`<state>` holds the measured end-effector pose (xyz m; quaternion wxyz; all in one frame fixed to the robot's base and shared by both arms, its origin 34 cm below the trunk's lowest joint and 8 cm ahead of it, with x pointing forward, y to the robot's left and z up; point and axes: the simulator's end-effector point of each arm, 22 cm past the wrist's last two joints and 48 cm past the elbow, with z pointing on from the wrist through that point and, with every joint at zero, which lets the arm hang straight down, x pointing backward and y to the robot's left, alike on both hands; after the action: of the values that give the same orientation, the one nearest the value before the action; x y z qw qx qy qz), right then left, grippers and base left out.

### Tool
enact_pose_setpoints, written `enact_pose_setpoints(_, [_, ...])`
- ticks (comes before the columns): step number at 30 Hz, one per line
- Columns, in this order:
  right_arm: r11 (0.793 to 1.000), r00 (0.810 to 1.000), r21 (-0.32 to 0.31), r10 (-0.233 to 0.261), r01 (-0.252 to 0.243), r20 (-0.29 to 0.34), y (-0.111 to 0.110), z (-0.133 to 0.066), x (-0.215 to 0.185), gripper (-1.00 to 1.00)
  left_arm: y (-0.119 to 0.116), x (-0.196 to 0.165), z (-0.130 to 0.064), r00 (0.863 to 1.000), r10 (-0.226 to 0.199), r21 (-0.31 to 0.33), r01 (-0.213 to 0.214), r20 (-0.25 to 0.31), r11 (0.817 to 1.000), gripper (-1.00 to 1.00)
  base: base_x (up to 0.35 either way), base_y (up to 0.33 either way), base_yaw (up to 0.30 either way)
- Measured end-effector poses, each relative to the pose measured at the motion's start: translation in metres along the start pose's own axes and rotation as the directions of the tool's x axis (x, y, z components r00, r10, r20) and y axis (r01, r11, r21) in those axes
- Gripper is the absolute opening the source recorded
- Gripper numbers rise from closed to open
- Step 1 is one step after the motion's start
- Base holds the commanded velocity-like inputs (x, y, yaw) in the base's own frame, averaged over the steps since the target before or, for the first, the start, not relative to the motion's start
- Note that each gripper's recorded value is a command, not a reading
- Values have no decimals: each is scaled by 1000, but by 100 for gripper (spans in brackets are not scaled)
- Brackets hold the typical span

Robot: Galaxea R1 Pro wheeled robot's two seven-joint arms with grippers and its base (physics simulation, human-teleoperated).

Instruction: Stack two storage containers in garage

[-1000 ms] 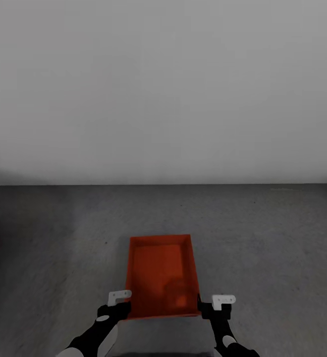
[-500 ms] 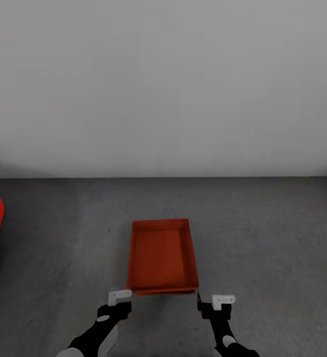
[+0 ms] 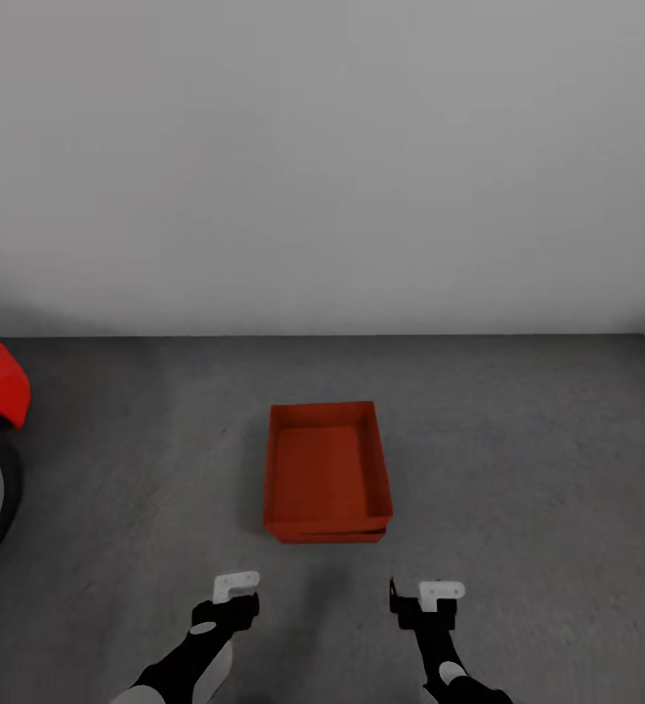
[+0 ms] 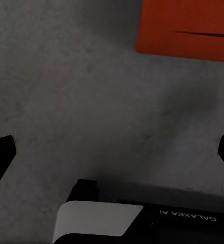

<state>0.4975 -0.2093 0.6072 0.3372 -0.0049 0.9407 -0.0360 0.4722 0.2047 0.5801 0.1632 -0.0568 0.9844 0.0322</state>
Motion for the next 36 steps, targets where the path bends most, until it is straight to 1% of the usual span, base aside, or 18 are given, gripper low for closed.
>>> enact_pose_setpoints(20, [1000,1000,1,-2,2,-5,0,-1,2,100,0,0,0,1000,0,0,0,-1,1000,100,-343,73,0])
enact_pose_setpoints(23, [1000,1000,1,-1,1,-4,0,-1,2,100,0,0,0,1000,0,0,0,-1,1000,100,-178,13,0])
enact_pose_setpoints(29, [1000,1000,0,-5,5,-4,-1,-1,2,100,0,0,0,1000,1,1,-1,0,1000,100,-39,3,0])
enact_pose_setpoints(32, [1000,1000,4,-14,14,-4,-7,0,3,100,8,1,1,1000,4,-5,-4,-2,1000,100,-4,0,0])
enact_pose_setpoints(33, [1000,1000,7,-16,16,-5,-9,0,3,100,14,1,2,1000,7,-13,-7,-6,1000,100,-1,0,0])
enact_pose_setpoints(34, [999,1000,27,-25,25,-10,-26,1,5,100,39,1,4,1000,13,-44,-14,-9,999,100,0,0,0])
enact_pose_setpoints(35, [999,999,38,-35,36,-12,-37,2,6,100,53,2,5,1000,15,-63,-16,-12,998,100,0,0,0])
enact_pose_setpoints(36, [997,999,59,-48,48,-14,-56,3,7,100,75,5,7,1000,17,-91,-19,-23,996,100,0,0,0])
